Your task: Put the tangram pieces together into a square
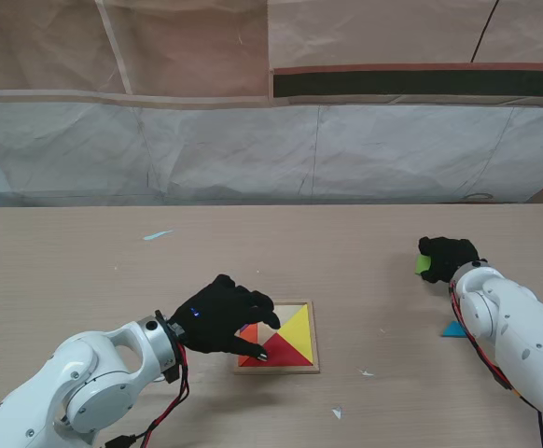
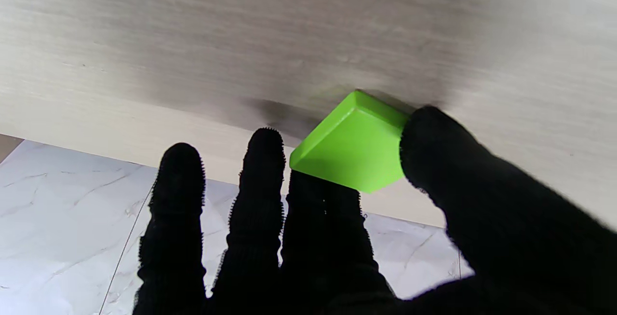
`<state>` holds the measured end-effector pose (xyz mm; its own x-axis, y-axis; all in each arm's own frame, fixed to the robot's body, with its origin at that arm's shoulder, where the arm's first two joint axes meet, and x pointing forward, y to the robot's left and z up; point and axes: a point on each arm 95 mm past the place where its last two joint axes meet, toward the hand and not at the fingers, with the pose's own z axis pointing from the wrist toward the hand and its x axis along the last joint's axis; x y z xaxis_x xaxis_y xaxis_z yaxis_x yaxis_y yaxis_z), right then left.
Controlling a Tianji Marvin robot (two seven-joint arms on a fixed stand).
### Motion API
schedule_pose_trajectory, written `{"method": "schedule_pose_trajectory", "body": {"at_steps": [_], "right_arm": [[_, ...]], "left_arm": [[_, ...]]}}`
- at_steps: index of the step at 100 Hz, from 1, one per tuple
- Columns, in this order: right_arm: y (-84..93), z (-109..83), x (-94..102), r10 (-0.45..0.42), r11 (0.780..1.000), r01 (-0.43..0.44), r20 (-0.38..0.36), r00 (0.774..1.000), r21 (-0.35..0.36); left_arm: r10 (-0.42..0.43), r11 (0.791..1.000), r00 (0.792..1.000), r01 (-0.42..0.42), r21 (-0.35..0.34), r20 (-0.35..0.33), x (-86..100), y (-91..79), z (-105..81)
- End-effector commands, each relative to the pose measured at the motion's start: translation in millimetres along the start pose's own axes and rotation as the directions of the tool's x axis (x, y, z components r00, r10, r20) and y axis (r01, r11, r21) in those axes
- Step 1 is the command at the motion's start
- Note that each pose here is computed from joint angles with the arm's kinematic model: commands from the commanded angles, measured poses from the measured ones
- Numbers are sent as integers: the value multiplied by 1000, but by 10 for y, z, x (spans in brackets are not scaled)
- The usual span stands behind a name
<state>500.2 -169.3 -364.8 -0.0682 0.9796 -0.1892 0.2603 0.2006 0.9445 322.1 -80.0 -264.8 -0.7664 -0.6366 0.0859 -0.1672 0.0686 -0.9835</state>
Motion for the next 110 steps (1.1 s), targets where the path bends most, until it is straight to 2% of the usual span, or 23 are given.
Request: {"method": "schedule_pose_trajectory", "body": {"at_steps": [1, 36, 62, 87, 110], "right_arm": [[-334, -87, 150, 2, 997, 1, -36, 999, 80], [-279, -77, 187, 37, 999, -37, -44, 998, 20], [-289, -64, 200, 99, 995, -99, -32, 995, 22], [-246, -57, 165, 192, 981, -192, -12, 981, 5], [-92, -82, 170, 266, 963, -267, -21, 964, -29]], "left_arm": [[-3, 1000, 1000, 3, -12, 2, 5, 16, -9], [-1, 1000, 1000, 1, -6, 7, 6, 27, -38], [7, 1000, 1000, -7, -3, 12, 10, 34, -69], [6, 1000, 1000, -6, -7, 10, 17, 41, -67], [10, 1000, 1000, -10, -6, 10, 8, 37, -62]]}}
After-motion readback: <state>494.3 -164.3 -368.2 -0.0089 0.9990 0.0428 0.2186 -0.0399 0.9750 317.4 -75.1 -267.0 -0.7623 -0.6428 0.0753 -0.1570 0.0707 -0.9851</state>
